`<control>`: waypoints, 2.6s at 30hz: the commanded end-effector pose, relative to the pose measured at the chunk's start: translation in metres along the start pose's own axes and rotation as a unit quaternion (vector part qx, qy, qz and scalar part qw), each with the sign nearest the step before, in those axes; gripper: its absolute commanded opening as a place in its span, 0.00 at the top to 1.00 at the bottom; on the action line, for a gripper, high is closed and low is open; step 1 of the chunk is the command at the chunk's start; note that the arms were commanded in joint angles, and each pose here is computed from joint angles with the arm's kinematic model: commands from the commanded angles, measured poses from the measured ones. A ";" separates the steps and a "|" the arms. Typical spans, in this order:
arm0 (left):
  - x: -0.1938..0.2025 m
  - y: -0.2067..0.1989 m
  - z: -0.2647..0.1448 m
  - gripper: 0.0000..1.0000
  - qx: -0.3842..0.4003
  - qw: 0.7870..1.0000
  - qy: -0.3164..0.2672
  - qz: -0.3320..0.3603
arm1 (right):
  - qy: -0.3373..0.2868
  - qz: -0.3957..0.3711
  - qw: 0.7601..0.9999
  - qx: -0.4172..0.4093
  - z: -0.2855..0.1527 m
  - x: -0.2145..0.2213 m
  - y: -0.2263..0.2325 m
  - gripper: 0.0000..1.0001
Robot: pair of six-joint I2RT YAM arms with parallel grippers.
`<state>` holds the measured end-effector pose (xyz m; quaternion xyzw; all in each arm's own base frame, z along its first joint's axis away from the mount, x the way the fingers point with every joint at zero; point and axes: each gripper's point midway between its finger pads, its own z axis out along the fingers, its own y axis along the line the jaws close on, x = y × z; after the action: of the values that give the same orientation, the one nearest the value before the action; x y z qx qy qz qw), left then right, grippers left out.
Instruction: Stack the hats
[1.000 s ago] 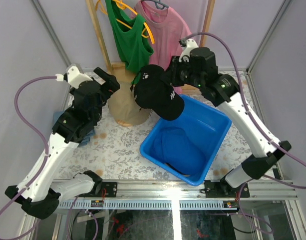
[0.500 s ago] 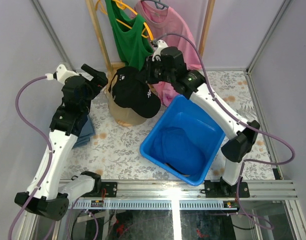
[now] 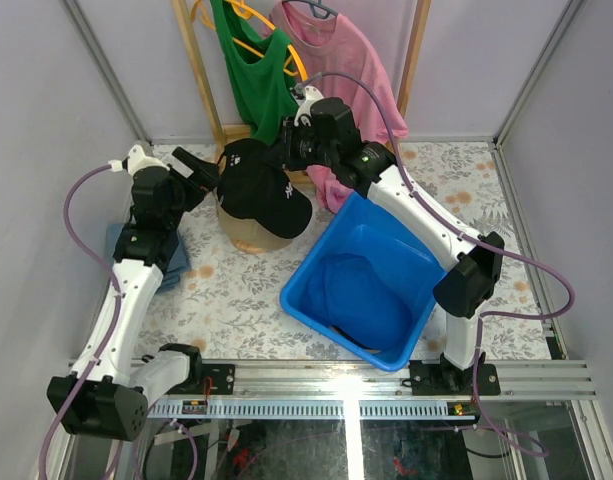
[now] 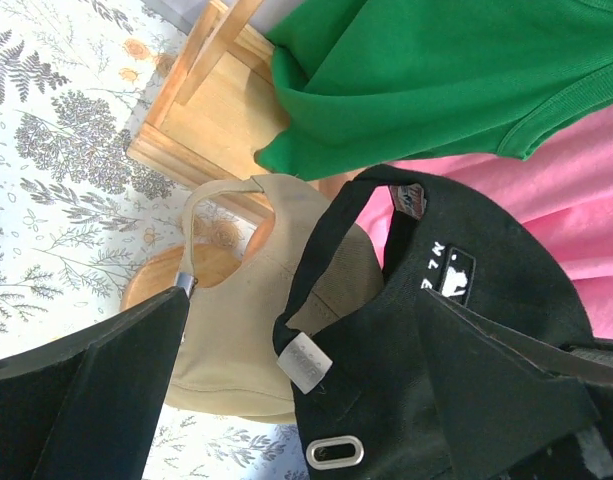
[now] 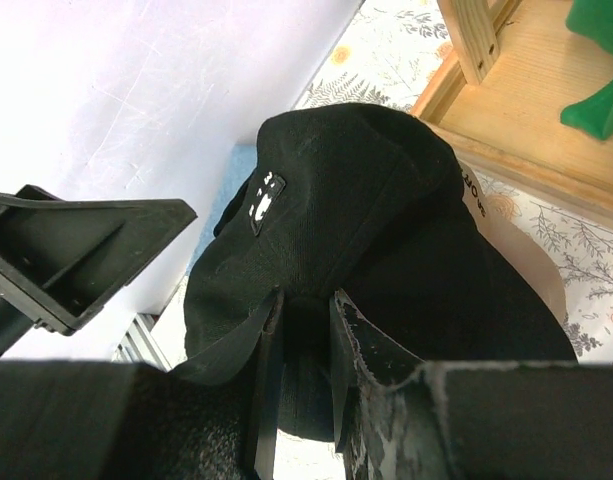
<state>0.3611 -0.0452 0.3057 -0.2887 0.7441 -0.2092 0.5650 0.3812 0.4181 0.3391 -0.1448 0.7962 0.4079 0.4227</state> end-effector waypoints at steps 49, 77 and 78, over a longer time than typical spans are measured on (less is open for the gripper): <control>-0.007 0.005 0.081 0.59 0.054 0.998 0.028 -0.012 | -0.023 0.010 0.998 -0.051 0.014 -0.007 0.018 0.80; -0.003 0.028 0.099 0.82 0.005 0.999 0.031 0.021 | 0.031 0.016 0.999 0.021 0.031 0.033 -0.023 0.78; -0.003 0.029 0.099 0.81 0.004 0.999 0.031 0.022 | 0.034 0.016 0.999 0.021 0.031 0.035 -0.023 0.77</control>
<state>0.4422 -0.0282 0.2454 -0.2746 0.7770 -0.2190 0.5225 0.3918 0.4291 0.2914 -0.1311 0.8215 0.3966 0.3883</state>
